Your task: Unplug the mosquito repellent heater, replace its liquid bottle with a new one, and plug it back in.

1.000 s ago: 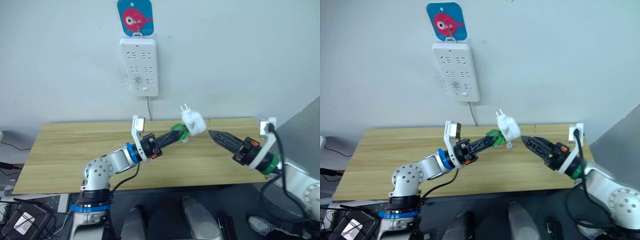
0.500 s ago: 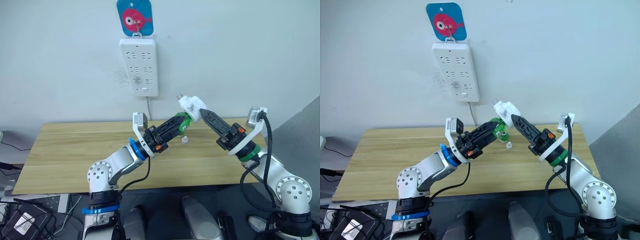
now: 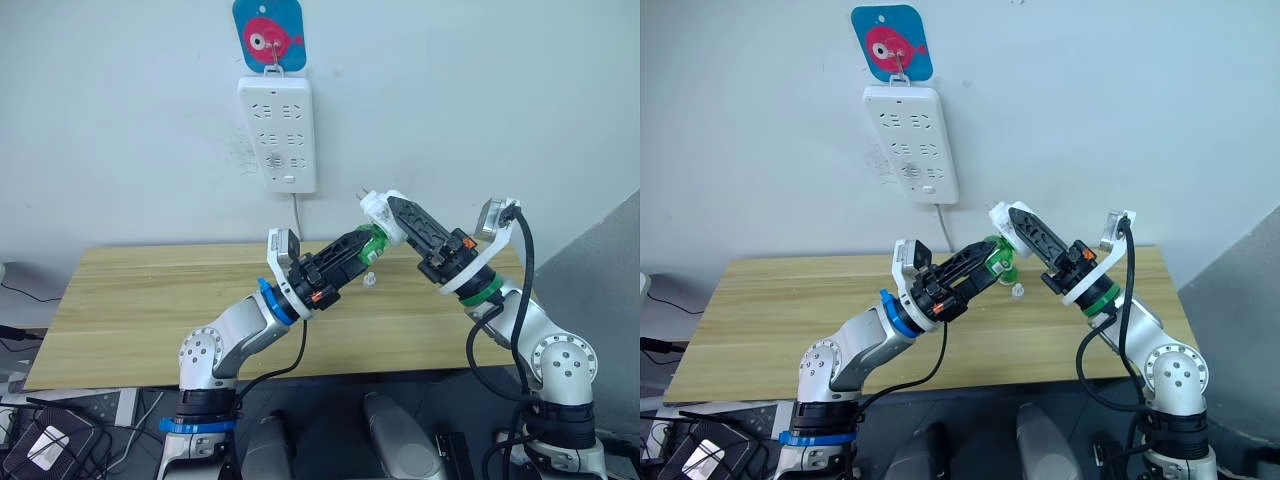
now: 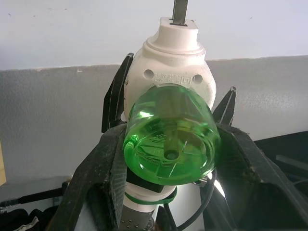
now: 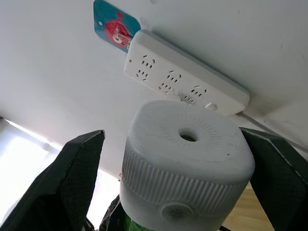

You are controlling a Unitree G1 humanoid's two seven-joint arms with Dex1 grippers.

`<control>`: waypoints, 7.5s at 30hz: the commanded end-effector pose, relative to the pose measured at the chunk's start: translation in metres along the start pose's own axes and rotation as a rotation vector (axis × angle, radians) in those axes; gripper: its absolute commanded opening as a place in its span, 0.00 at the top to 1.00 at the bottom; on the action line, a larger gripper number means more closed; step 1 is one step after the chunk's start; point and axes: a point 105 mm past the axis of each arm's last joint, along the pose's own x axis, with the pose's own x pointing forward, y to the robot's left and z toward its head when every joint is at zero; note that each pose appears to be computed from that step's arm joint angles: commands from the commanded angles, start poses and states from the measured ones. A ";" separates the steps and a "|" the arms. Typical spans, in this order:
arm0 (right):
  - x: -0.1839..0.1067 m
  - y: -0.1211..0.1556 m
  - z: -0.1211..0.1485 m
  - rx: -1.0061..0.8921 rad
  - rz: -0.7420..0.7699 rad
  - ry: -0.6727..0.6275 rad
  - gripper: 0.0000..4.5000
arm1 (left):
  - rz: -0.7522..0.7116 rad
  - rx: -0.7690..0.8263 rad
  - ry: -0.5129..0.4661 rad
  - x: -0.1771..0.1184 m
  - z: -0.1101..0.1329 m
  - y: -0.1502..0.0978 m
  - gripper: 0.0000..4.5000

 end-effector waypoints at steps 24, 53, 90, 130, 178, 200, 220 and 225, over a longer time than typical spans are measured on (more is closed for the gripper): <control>-0.009 0.016 -0.004 -0.016 0.055 0.038 0.32 | 0.192 0.329 0.054 -0.030 0.009 0.013 0.10; 0.016 0.021 -0.018 -1.012 0.021 0.219 0.32 | 0.457 1.481 -0.137 -0.042 0.187 -0.041 0.10; 0.088 0.025 -0.003 -1.125 -0.046 0.137 0.33 | 0.381 1.555 0.133 -0.024 0.184 -0.032 0.69; 0.117 0.012 -0.001 -1.222 -0.071 0.141 0.33 | 0.408 1.519 0.198 -0.033 0.176 -0.039 0.71; 0.079 0.009 -0.031 -1.147 0.029 0.375 0.00 | 0.562 1.639 0.084 -0.056 0.202 -0.044 0.55; 0.077 0.022 -0.060 -1.083 0.161 0.395 0.60 | 0.653 1.702 0.043 -0.127 0.073 -0.048 0.08; 0.109 0.004 -0.043 -1.150 0.041 0.293 0.99 | 0.610 1.730 0.011 -0.126 0.016 -0.038 0.08; 0.112 0.000 -0.041 -1.145 0.001 0.273 0.99 | 0.587 1.732 0.020 -0.122 0.015 -0.038 0.08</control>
